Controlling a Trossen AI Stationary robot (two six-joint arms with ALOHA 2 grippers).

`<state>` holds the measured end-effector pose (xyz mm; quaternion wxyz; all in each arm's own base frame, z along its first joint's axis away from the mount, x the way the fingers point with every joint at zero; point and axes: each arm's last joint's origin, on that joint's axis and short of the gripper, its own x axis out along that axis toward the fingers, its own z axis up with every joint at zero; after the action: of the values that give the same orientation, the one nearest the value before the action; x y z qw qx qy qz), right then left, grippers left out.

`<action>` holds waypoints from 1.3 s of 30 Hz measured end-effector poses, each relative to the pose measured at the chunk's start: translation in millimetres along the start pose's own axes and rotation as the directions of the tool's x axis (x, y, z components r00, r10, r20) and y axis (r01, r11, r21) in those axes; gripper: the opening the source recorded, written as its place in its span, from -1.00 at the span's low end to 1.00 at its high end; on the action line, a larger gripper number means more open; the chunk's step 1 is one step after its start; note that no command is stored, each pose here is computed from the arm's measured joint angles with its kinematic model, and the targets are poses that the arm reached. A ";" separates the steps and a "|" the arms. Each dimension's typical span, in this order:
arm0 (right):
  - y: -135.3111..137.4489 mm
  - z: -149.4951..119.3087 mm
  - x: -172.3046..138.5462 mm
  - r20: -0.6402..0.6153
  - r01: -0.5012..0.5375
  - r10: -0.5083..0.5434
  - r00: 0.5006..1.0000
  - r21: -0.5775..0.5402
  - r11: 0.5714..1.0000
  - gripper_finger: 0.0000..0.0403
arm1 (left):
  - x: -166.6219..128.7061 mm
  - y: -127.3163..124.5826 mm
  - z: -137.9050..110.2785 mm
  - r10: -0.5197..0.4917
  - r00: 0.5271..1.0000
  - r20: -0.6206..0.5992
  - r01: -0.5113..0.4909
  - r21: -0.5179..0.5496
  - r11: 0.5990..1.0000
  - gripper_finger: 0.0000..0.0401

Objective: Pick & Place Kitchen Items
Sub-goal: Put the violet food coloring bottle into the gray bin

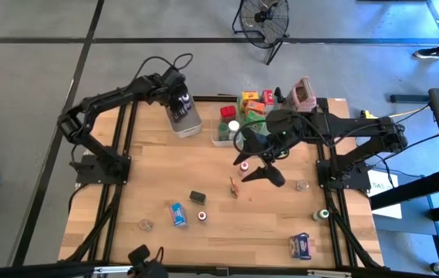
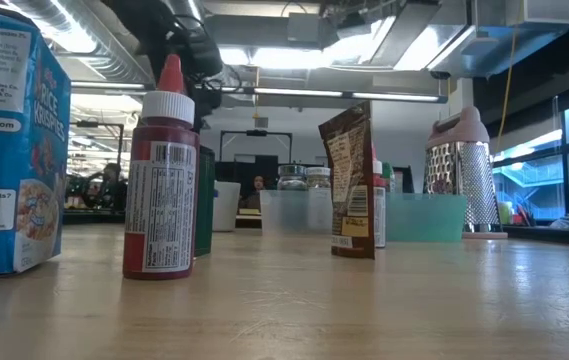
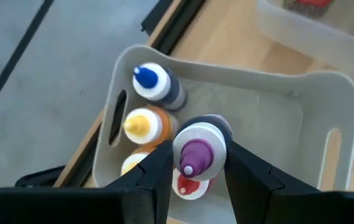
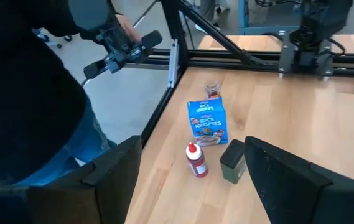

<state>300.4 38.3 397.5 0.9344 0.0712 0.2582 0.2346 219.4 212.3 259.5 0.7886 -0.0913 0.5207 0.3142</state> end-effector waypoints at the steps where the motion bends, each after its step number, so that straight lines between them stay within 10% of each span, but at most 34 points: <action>1: -0.3 0.0 0.0 0.000 0.010 -0.010 1.000 0.000 1.000 0.42 | 2.2 -0.3 -0.4 -0.002 1.000 -0.012 0.002 0.001 1.000 -0.42; 39: 0.8 -0.1 0.8 0.000 0.021 -0.021 1.000 -0.002 1.000 0.42 | 41.7 -3.7 -4.1 0.029 0.986 -0.161 -0.028 0.009 1.000 -0.39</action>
<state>300.6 39.4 397.3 0.9369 0.0677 0.2588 0.2251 229.3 224.2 220.4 0.7395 -0.1065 0.5850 0.3155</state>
